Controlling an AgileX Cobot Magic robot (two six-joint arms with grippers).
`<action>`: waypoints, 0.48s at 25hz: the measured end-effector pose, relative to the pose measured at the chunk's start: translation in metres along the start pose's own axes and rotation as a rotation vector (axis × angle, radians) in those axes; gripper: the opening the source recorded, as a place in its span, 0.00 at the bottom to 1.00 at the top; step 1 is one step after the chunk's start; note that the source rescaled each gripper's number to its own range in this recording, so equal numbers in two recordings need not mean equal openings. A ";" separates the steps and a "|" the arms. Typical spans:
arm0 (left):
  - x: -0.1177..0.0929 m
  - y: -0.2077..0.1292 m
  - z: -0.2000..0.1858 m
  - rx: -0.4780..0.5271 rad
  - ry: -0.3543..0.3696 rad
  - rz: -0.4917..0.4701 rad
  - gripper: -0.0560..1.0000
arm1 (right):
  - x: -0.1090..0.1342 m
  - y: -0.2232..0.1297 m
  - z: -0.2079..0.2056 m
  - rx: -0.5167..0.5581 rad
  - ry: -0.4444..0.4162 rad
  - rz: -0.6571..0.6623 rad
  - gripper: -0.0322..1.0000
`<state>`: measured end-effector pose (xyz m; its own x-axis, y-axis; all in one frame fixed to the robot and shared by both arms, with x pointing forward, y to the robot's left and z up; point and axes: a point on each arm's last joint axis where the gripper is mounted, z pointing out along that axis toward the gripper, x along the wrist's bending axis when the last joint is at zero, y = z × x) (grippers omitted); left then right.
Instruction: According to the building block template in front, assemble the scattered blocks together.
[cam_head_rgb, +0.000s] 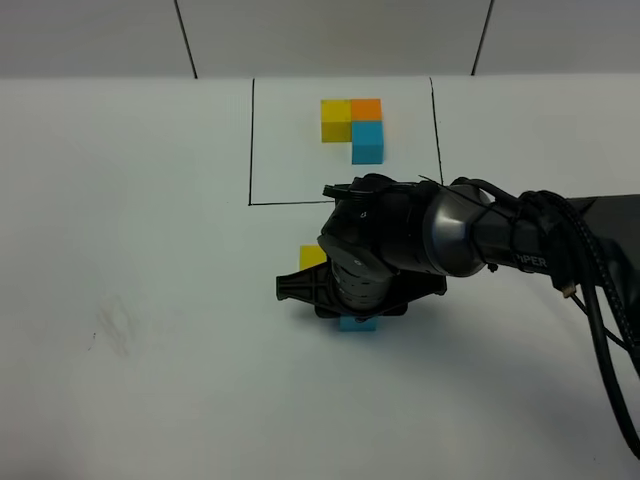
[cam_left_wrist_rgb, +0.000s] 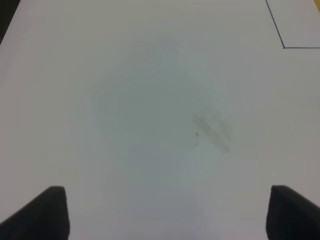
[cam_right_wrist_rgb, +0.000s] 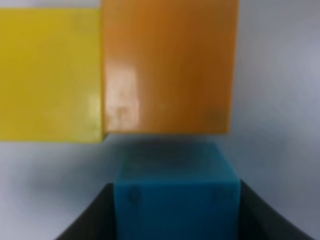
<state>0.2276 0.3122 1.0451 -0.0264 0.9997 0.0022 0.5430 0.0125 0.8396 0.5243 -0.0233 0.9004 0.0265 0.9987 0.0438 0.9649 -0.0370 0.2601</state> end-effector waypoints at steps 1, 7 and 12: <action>0.000 0.000 0.000 0.000 0.000 0.000 0.71 | 0.001 0.001 0.001 -0.001 0.000 -0.004 0.25; 0.000 0.000 0.000 0.000 0.000 0.000 0.71 | 0.008 0.007 0.003 0.003 0.005 -0.025 0.25; 0.000 0.000 0.000 0.000 0.000 0.000 0.71 | 0.008 0.007 0.003 0.005 0.001 -0.010 0.25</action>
<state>0.2276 0.3122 1.0451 -0.0264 0.9997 0.0022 0.5430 0.0125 0.8396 0.5323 -0.0154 0.8997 0.0167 0.9990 0.0419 0.9662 -0.0269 0.2562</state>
